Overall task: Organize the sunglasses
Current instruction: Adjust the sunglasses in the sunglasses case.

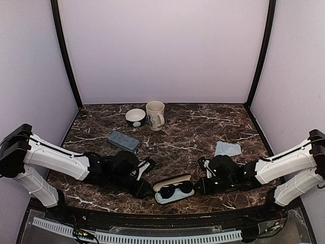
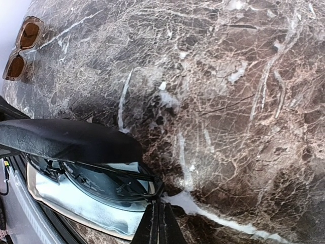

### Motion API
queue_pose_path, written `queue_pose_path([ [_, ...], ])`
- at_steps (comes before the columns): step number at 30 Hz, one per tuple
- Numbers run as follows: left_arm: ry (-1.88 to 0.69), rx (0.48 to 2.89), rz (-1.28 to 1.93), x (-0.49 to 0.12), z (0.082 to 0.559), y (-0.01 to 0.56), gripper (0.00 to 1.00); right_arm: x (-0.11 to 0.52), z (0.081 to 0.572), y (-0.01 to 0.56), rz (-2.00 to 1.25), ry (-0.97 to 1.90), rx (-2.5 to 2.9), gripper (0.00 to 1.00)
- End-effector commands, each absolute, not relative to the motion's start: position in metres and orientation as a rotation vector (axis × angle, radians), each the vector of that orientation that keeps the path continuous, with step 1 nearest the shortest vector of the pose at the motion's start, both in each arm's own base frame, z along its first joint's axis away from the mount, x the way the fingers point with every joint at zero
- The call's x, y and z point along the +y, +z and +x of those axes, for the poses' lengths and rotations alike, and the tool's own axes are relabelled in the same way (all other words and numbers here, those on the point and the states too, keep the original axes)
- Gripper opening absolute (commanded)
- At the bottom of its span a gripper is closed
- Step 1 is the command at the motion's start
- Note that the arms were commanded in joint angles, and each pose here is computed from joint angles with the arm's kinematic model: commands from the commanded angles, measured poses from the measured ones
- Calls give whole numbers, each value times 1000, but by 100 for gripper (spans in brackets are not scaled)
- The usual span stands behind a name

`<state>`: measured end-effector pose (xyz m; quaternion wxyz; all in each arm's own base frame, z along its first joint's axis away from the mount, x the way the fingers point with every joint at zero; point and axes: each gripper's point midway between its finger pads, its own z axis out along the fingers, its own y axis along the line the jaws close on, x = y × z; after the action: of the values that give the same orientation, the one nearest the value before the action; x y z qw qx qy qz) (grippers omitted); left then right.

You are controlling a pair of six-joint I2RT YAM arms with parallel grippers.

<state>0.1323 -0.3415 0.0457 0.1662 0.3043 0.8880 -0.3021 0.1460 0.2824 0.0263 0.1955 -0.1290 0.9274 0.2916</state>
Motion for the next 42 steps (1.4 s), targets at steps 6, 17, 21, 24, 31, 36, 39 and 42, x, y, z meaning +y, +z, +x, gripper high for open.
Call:
queue_pose_path([
  [6, -754, 2220, 1044, -339, 127, 92, 37, 283, 151, 29, -396, 739, 2595, 3],
  [17, -571, 1880, 1475, -393, 93, 112, 47, 288, 150, 29, -408, 749, 2594, 2],
  [21, -495, 1819, 1556, -414, 89, 105, 52, 289, 149, 28, -410, 751, 2595, 2],
  [24, -456, 1787, 1595, -424, 88, 101, 54, 289, 149, 29, -411, 750, 2596, 2],
  [31, -297, 1762, 1648, -433, 101, 86, 60, 291, 148, 30, -412, 757, 2590, 2],
  [36, -254, 1777, 1663, -437, 104, 79, 66, 293, 148, 30, -420, 762, 2590, 2],
  [39, -194, 1783, 1659, -437, 108, 74, 68, 294, 147, 29, -420, 766, 2589, 1],
  [42, -155, 1774, 1653, -438, 110, 73, 73, 295, 147, 29, -426, 765, 2592, 1],
])
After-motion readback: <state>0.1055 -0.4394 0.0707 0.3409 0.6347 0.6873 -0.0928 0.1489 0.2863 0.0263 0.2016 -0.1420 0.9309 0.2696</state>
